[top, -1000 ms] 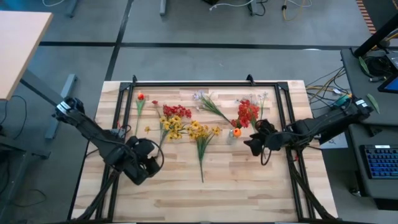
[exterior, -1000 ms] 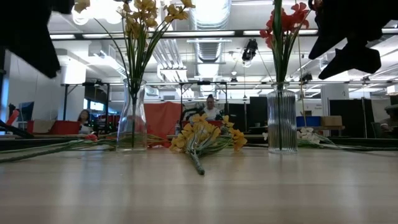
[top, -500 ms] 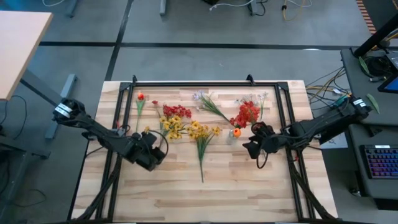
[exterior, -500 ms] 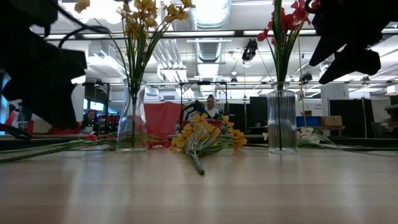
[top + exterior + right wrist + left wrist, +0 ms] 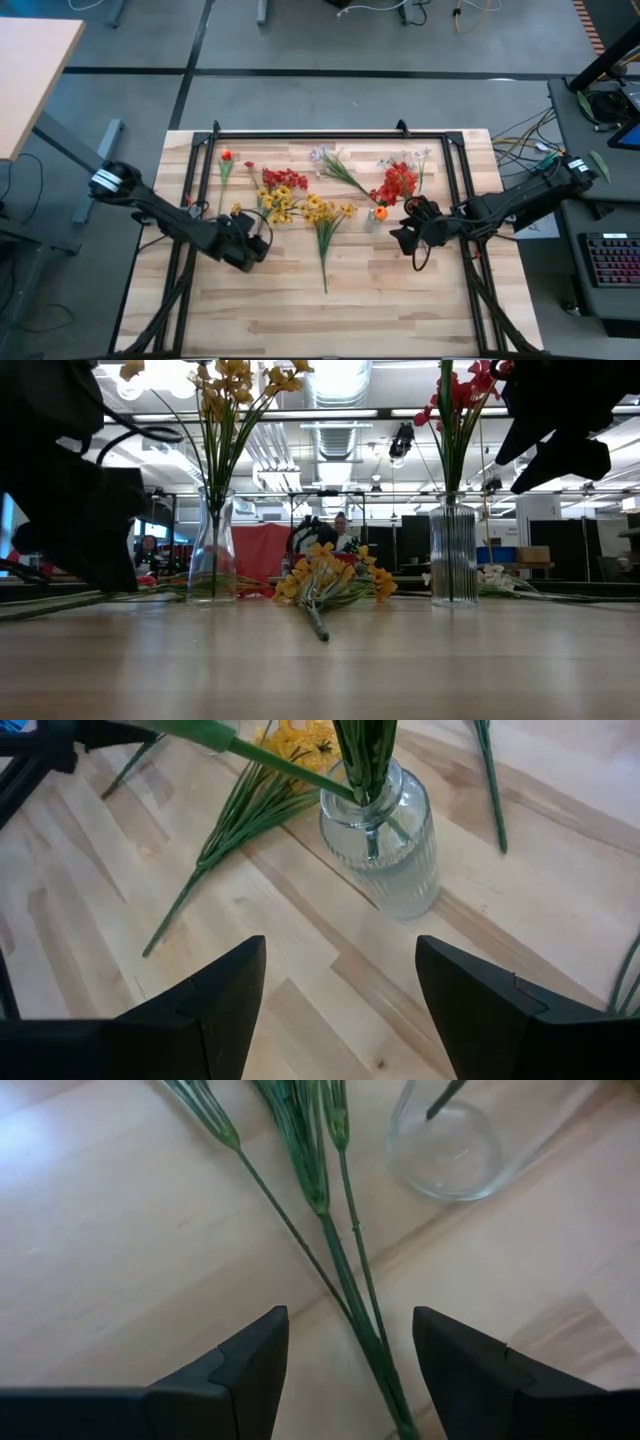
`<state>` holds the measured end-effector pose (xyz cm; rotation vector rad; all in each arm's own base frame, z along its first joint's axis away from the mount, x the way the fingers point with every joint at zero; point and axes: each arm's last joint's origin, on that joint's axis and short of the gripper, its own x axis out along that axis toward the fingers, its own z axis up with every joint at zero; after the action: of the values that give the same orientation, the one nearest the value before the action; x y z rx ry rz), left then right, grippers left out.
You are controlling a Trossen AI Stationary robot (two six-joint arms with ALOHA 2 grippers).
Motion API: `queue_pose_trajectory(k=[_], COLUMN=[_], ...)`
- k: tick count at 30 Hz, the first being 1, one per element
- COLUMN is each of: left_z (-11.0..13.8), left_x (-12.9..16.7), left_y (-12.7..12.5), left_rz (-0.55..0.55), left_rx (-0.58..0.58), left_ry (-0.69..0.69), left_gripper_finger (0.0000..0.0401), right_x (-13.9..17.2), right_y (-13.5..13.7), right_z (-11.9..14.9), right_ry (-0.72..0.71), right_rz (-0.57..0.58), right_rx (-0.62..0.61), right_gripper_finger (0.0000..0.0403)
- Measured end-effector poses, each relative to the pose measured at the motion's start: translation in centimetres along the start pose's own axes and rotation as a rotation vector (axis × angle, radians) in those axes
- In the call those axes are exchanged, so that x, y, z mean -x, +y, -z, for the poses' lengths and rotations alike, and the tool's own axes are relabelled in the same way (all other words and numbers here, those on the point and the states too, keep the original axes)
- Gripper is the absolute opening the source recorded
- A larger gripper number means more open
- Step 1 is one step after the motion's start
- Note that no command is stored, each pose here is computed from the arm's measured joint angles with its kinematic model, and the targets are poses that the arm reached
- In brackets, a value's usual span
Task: Sort flowers into vase by color
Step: Put the red flower into the right transparent vase
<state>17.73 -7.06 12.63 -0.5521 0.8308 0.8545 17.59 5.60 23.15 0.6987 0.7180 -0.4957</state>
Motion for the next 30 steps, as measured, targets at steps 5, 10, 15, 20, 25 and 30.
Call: queue_pose_trajectory(k=[5,10,15,20,25,30], left_z=[0.6,0.8,0.9,0.7,0.6,-0.7], left_x=[-1.0,-1.5,-1.6,-1.5,-1.2,0.6], left_y=[-0.4,-1.1,-1.1,-0.8,-0.1,0.8], left_rz=[-0.051,-0.072,-0.078,-0.091,-0.141,-0.189], left_rx=[-0.023,-0.029,0.012,0.026,0.044,0.051], left_ry=[0.006,-0.002,-0.015,-0.033,-0.047,-0.118], left_gripper_finger=[0.0194,0.0135,0.003,0.0008,0.0001,0.0001], right_x=[0.0,0.0,0.0,0.0,0.0,0.0], right_y=[0.0,0.0,0.0,0.0,0.0,0.0], right_z=[0.0,0.0,0.0,0.0,0.0,0.0], right_ry=[0.0,0.0,-0.001,-0.001,-0.001,-0.003], right_rz=[0.0,0.0,0.0,0.0,0.0,0.001], right_rx=[0.008,0.008,0.009,0.009,0.008,0.008], right_gripper_finger=[0.0249,0.0249,0.0249,0.0249,0.0249,0.0249])
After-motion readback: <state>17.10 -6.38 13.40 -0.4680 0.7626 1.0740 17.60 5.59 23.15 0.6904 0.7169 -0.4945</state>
